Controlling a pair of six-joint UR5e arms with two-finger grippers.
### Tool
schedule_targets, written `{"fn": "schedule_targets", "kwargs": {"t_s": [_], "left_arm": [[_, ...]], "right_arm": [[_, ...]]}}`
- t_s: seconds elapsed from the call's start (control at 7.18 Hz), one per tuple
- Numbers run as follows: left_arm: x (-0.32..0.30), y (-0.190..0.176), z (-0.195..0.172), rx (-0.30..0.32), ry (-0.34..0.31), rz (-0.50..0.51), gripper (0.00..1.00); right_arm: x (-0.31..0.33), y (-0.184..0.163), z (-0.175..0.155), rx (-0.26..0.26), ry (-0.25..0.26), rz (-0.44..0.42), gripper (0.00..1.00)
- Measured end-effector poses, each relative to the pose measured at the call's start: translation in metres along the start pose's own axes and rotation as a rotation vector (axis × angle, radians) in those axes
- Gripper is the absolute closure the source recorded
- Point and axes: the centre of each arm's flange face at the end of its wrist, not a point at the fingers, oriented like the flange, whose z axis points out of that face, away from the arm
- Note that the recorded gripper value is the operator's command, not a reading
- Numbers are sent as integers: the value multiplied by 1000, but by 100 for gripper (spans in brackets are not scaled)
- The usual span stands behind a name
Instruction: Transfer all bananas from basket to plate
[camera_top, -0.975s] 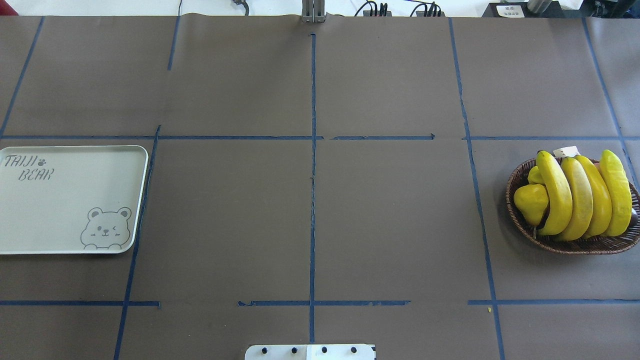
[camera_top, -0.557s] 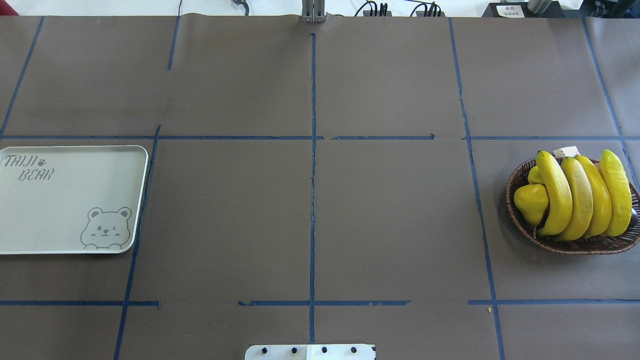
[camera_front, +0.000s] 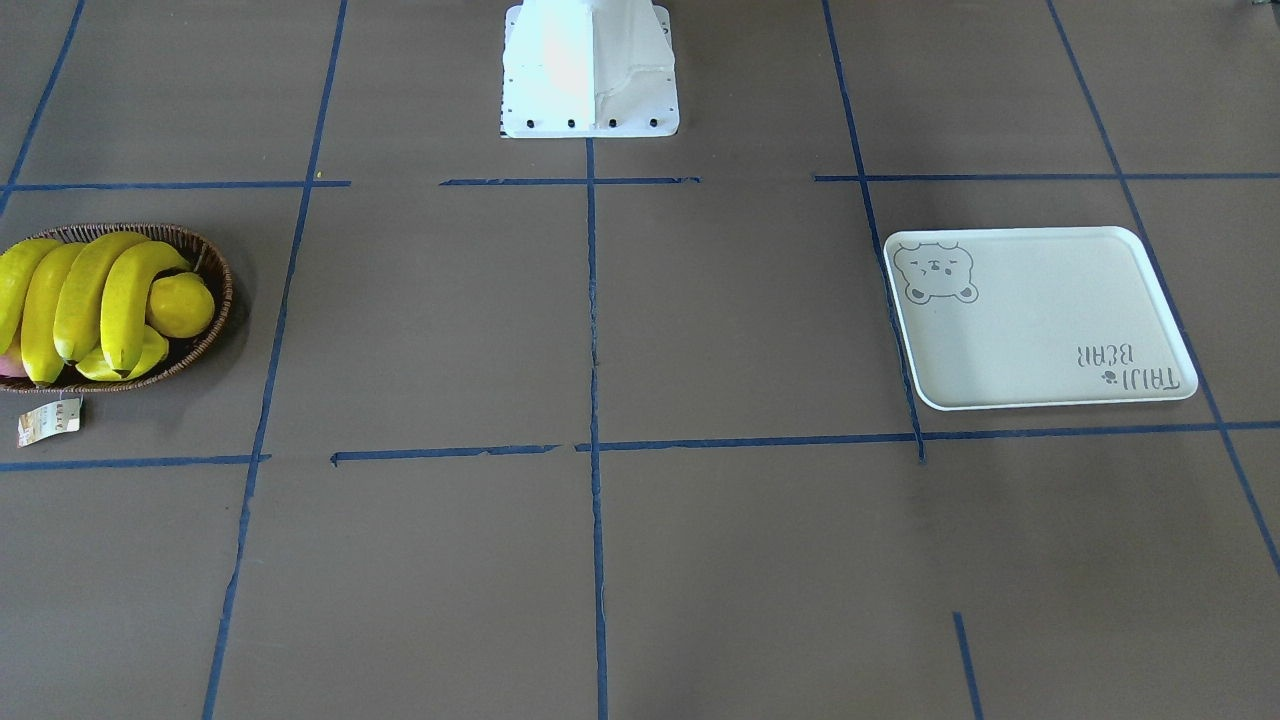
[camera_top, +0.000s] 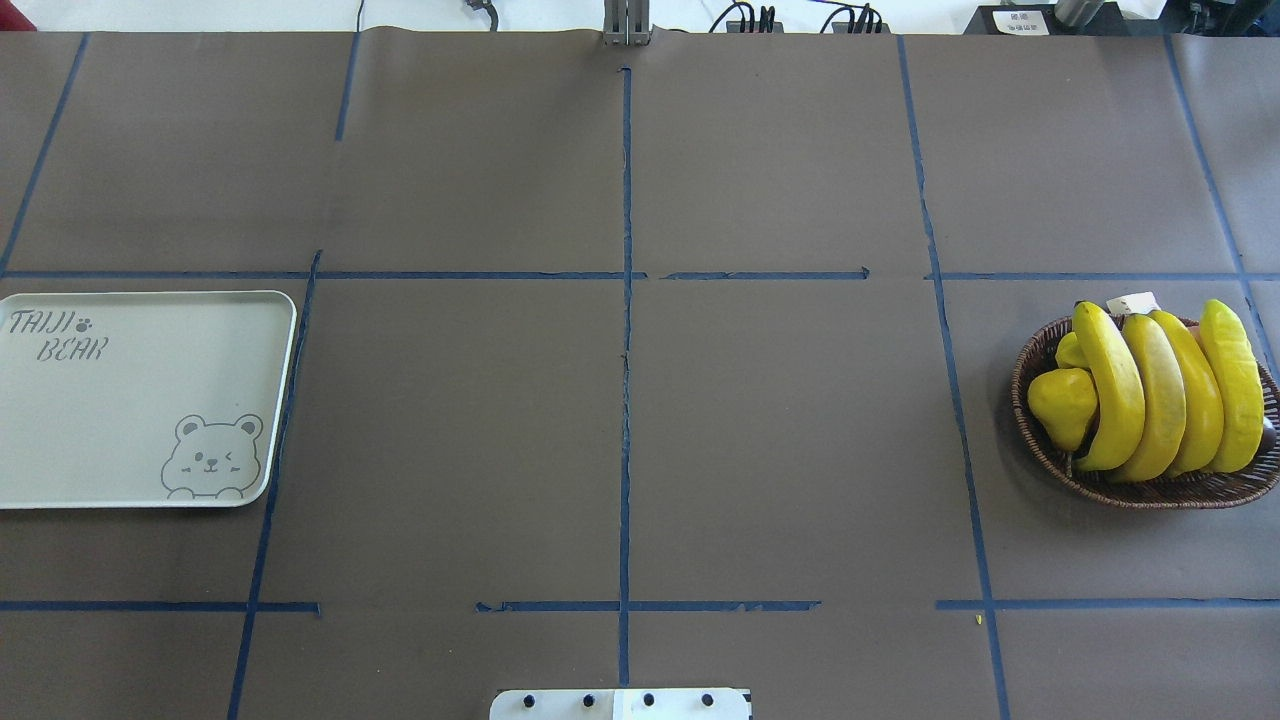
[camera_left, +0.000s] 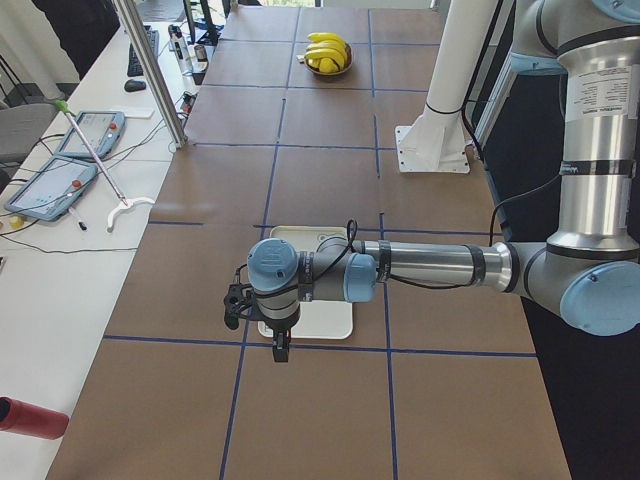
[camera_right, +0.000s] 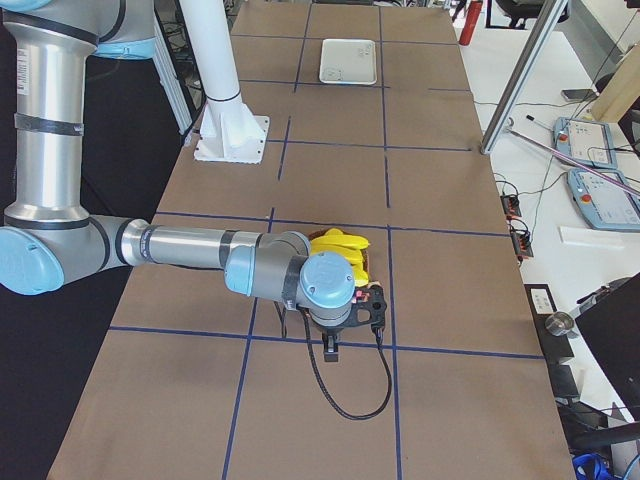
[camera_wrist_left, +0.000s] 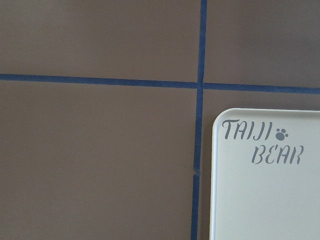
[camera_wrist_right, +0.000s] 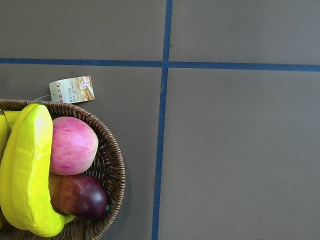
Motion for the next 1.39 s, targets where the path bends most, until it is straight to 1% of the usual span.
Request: {"fn": "schedule_targets", "kwargs": {"t_s": [0.28, 0.56, 0.84, 1.11, 1.39], "left_arm": [[1, 0, -1, 1, 0, 1, 0], [1, 0, -1, 2, 0, 2, 0], [2, 1, -2, 3, 1, 2, 0], [2, 2, -2, 3, 2, 3, 0], [2, 3, -2, 3, 1, 2, 0]], "right_arm": [[-7, -8, -7, 11, 11, -20, 0], [-13, -21, -17, 21, 60, -39, 0], [-29, -22, -23, 31, 73, -28, 0], [-96, -33, -29, 48, 95, -6, 0], [-139, -38, -13, 26, 105, 2, 0]]}}
